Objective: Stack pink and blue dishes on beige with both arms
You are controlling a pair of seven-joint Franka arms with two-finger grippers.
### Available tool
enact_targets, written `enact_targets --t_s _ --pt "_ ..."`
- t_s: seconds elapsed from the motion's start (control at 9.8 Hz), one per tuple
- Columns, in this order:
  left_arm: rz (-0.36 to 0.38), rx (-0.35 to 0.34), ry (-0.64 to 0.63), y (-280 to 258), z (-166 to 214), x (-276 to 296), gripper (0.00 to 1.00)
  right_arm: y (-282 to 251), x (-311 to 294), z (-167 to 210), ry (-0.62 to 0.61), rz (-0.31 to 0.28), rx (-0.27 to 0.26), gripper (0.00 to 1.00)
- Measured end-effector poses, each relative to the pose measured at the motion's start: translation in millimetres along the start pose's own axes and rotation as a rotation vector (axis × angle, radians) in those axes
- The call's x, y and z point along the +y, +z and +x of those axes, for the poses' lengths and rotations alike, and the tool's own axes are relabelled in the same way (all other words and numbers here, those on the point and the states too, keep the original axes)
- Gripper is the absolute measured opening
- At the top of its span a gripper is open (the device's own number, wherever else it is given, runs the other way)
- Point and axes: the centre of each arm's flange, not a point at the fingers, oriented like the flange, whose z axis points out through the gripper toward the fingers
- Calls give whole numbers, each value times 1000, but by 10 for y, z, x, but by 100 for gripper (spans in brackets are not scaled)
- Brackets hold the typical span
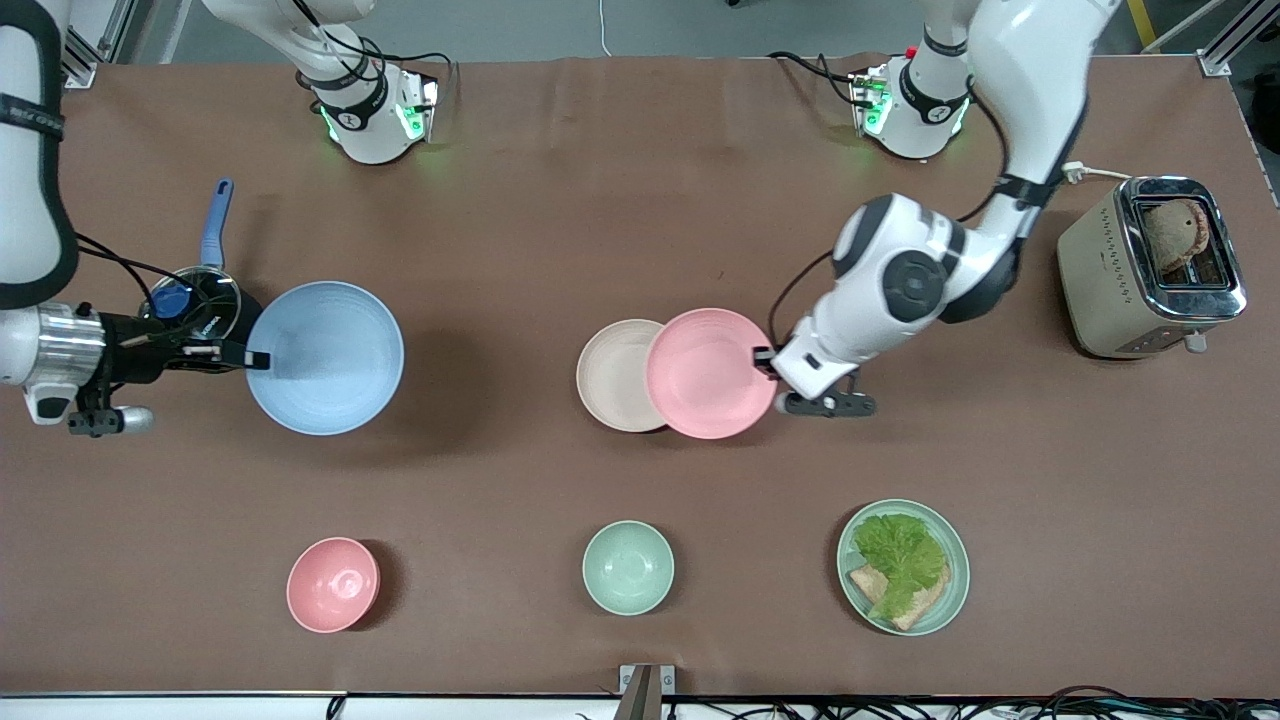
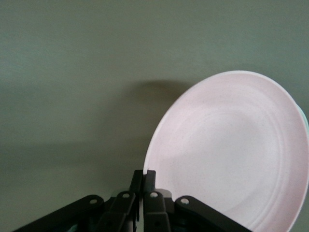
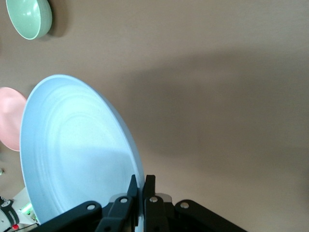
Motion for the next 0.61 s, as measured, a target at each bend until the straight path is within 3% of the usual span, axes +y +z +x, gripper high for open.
enact_targets --t_s 0.31,0.61 --pt "-5 53 27 483 -311 546 4 414 -716 101 45 -18 7 6" --pt "16 71 49 724 -324 543 4 953 -1296 117 80 -24 25 6"
